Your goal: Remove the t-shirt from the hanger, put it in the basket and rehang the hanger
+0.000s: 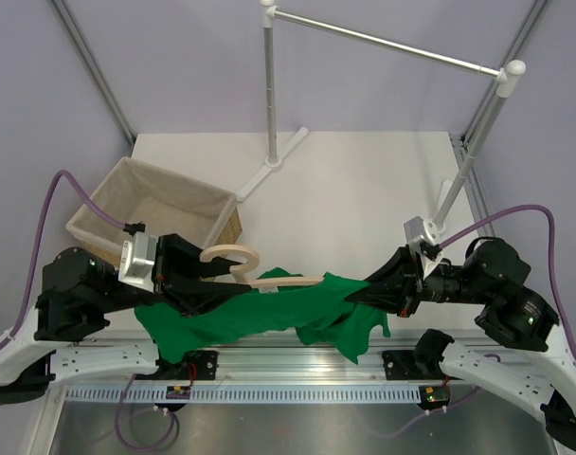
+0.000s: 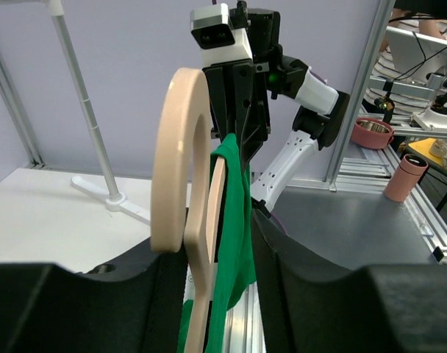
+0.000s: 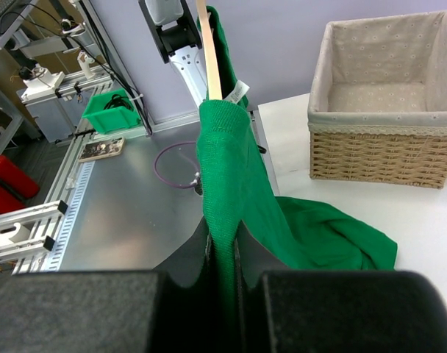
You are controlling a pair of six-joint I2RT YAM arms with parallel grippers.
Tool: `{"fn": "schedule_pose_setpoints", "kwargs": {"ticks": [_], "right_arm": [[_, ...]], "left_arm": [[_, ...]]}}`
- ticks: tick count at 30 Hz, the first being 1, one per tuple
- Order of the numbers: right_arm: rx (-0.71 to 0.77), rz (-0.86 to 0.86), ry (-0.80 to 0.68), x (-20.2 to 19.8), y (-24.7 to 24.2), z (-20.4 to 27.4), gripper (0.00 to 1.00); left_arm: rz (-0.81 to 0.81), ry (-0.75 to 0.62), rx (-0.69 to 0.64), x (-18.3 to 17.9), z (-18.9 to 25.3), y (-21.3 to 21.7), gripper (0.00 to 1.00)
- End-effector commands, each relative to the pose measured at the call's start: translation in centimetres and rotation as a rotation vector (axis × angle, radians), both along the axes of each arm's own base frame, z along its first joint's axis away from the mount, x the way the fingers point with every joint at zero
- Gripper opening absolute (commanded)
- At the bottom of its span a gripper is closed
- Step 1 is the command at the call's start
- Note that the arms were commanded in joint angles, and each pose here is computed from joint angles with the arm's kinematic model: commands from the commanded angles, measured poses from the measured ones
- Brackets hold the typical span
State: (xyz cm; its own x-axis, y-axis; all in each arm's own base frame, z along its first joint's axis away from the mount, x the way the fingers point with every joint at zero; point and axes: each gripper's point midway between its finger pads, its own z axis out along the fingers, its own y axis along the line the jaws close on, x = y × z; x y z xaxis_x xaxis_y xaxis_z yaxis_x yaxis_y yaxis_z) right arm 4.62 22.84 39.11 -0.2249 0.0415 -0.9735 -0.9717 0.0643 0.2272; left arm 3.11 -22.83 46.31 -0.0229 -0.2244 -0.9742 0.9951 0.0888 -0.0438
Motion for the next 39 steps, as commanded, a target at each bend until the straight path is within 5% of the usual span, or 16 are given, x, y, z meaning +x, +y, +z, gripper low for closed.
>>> {"fn": "schedule_pose_setpoints", "kwargs": {"ticks": [1,7,8,10,17,18,20,22,29,33,39], "right_arm": [[0.078,0.006,-0.041,0.0,0.2,2.2,0.0],[0.083,0.017,-0.031,0.0,0.5,2.1,0.0],[0.081,0.015,-0.029,0.1,0.5,2.0,0.0],[0.081,0.018,-0.029,0.0,0.5,2.0,0.0],[0.082,-0.058,-0.018,1.4,0.6,2.2,0.03],[0.076,-0.072,-0.011,1.7,0.6,2.1,0.06],[0.066,-0.106,-0.009,2.4,0.7,1.9,0.41],[0.047,-0.136,-0.006,2.9,0.6,1.4,0.56],[0.016,-0.176,0.003,3.2,-0.2,-0.9,0.77],[0.002,-0.231,0.03,4.3,-0.1,-2.1,0.77],[-0.04,-0.239,0.065,5.5,1.3,-4.4,0.46]], "left_arm": [[-0.005,-0.006,-0.069,-0.2,1.5,0.3,0.36],[-0.018,0.002,-0.05,-0.3,1.0,-0.3,0.37],[-0.017,-0.001,-0.052,-0.3,1.1,-0.3,0.33],[-0.01,-0.003,-0.058,-0.2,1.3,-0.1,0.02],[0.027,0.018,-0.072,0.5,1.6,0.1,0.0],[0.041,0.021,-0.075,0.7,1.6,0.2,0.0],[0.063,0.03,-0.076,1.1,1.5,0.3,0.0],[0.093,0.039,-0.082,1.5,1.6,0.7,0.0],[0.127,0.049,-0.135,1.5,2.4,2.9,0.0],[0.154,0.073,-0.148,1.8,2.4,3.8,0.0],[0.146,0.092,-0.17,1.5,2.8,4.3,0.0]]}}
